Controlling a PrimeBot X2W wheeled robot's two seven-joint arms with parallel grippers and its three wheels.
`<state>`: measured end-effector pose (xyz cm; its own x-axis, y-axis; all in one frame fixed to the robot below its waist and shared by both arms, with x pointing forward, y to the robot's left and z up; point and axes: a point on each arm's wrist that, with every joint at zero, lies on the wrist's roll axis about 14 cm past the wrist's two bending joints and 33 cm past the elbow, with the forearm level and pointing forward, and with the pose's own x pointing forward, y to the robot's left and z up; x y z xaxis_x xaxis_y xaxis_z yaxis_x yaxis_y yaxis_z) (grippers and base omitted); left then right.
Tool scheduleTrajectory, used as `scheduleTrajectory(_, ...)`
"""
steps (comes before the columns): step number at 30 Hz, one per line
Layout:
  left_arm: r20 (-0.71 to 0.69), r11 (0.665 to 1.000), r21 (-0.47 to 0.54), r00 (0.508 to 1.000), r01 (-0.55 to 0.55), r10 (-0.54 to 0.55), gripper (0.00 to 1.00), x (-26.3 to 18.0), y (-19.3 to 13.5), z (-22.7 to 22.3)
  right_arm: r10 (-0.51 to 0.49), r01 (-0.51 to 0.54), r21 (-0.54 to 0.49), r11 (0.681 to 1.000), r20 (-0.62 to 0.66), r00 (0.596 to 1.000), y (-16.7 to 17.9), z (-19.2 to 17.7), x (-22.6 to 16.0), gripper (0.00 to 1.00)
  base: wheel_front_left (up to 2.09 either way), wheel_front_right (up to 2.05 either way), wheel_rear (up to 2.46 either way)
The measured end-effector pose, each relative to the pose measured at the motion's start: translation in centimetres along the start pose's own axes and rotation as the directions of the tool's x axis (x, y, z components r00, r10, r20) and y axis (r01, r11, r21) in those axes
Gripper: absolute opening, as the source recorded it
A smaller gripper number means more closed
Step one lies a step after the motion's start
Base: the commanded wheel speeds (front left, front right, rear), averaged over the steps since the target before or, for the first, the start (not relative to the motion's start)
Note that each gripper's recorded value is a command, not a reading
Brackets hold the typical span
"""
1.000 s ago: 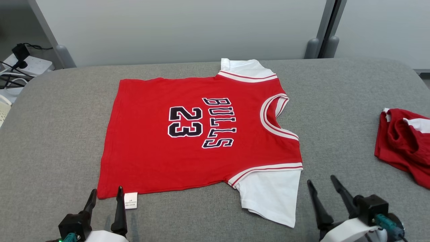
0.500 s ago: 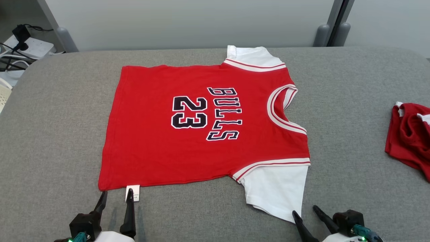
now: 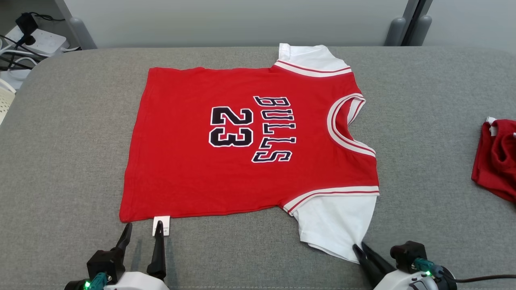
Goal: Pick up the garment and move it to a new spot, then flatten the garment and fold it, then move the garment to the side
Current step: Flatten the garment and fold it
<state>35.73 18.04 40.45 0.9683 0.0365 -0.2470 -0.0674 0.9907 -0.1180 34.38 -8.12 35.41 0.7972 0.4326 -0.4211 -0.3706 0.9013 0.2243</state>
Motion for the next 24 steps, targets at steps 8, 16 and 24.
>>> scheduleTrajectory(8,-0.009,1.000,-0.017,1.000,-0.006,0.006,1.00,0.2,0.1,-0.2,-0.006,0.006,0.004,1.000,-0.003,1.000,-0.8,0.0,-0.7,0.00,0.00,0.00,0.00)
scheduleTrajectory(16,-0.033,0.998,-0.054,0.999,-0.045,0.043,1.00,0.9,1.0,-0.8,-0.056,0.056,-0.003,0.998,-0.005,0.998,-2.9,-0.4,-2.6,0.00,0.00,0.00,0.00)
scheduleTrajectory(24,-0.068,0.993,-0.088,0.995,-0.079,0.074,1.00,2.1,1.5,-1.5,-0.068,0.068,0.015,0.998,-0.006,0.998,-3.1,-0.7,-3.3,0.00,0.00,0.00,0.00)
